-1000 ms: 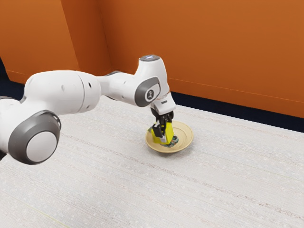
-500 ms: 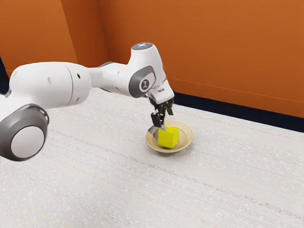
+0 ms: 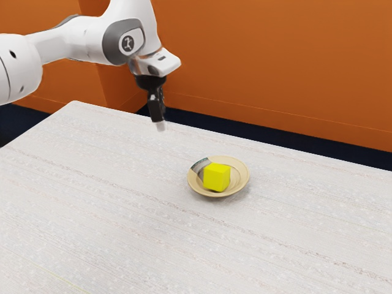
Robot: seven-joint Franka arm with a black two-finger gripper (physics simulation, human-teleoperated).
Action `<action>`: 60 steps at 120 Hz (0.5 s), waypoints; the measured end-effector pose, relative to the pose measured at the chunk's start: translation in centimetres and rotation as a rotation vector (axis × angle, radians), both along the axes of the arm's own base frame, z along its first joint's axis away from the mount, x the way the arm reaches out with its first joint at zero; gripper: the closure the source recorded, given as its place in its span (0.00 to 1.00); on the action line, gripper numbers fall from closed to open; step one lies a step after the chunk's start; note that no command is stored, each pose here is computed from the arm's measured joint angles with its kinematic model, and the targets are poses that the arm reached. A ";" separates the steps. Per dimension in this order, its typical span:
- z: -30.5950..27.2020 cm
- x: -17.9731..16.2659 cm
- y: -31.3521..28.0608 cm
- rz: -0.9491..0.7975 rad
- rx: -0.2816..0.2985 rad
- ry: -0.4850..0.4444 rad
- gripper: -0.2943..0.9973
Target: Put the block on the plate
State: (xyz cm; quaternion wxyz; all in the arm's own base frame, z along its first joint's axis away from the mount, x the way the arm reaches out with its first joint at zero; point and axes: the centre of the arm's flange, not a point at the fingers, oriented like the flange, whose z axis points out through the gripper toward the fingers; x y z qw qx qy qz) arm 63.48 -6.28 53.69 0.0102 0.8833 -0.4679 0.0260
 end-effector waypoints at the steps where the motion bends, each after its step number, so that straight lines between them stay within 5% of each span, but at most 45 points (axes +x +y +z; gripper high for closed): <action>1: 0.2 -0.1 0.1 0.007 0.002 0.001 0.23; 31: 6.6 -3.8 1.1 0.182 0.018 -0.022 0.23; 60: 7.1 -4.4 1.3 0.298 0.019 -0.006 0.23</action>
